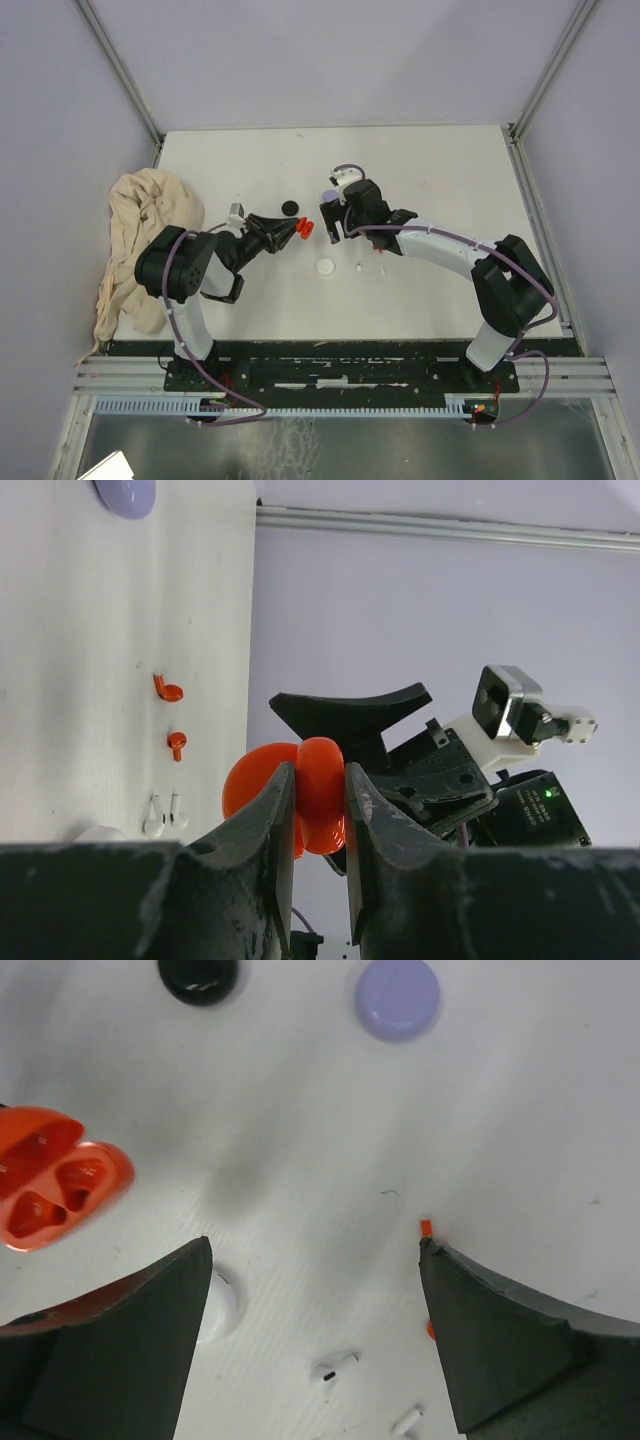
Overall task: Insert the wireless bluetooth earbuds into the charging case
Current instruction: Open the charging case, then pick up the earbud from the center of the board.
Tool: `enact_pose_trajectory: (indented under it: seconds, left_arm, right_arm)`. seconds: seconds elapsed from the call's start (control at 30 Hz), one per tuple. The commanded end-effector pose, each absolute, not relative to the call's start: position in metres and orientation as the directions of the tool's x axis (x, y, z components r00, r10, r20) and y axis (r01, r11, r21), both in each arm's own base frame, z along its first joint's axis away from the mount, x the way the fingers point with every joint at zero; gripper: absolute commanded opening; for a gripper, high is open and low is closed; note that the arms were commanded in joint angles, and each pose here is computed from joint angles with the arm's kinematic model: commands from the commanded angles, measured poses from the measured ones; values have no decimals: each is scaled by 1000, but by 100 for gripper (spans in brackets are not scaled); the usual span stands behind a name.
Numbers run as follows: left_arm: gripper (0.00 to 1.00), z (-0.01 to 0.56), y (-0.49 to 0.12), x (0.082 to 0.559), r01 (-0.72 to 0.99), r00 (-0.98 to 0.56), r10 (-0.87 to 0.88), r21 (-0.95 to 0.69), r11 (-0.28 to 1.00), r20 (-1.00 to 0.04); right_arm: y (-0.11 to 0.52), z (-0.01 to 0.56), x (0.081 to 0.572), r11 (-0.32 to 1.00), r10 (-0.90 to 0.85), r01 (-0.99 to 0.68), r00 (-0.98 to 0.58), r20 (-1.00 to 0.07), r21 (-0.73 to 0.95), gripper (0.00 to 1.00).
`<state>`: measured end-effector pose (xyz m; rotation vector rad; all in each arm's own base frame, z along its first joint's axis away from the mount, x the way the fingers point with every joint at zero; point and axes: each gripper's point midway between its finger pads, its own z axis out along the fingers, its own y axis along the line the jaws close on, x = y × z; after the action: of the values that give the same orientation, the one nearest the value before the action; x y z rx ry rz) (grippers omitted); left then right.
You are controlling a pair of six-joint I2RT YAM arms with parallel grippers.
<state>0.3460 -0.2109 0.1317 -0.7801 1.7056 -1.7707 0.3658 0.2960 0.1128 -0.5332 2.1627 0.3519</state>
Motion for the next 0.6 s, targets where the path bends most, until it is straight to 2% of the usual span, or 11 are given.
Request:
enact_pose_trajectory:
  seconds: [0.0,0.13,0.2,0.57]
  left_arm:
    - [3,189,-192,347,203,-628,-778,-972,-119,-36]
    - [3,192,-189,343,214,-622,-781,-971,-111,-48]
    - [3,191,-190,341,209,-626,-778,-972,-110,-47]
    - [3,186,-192,341,198,-639,-768,-974,-107,-45]
  right_arm:
    - [257,137,379,936,-249,-350,-554,-794,-50,89]
    - [227,119,386,958,-235,-279,-623,-746,-69,75]
    - [217,109,388,963,-230,-262,-657,-718,-69,71]
    - [196,75,376,949,-307,-287,-740,-599,-132,59]
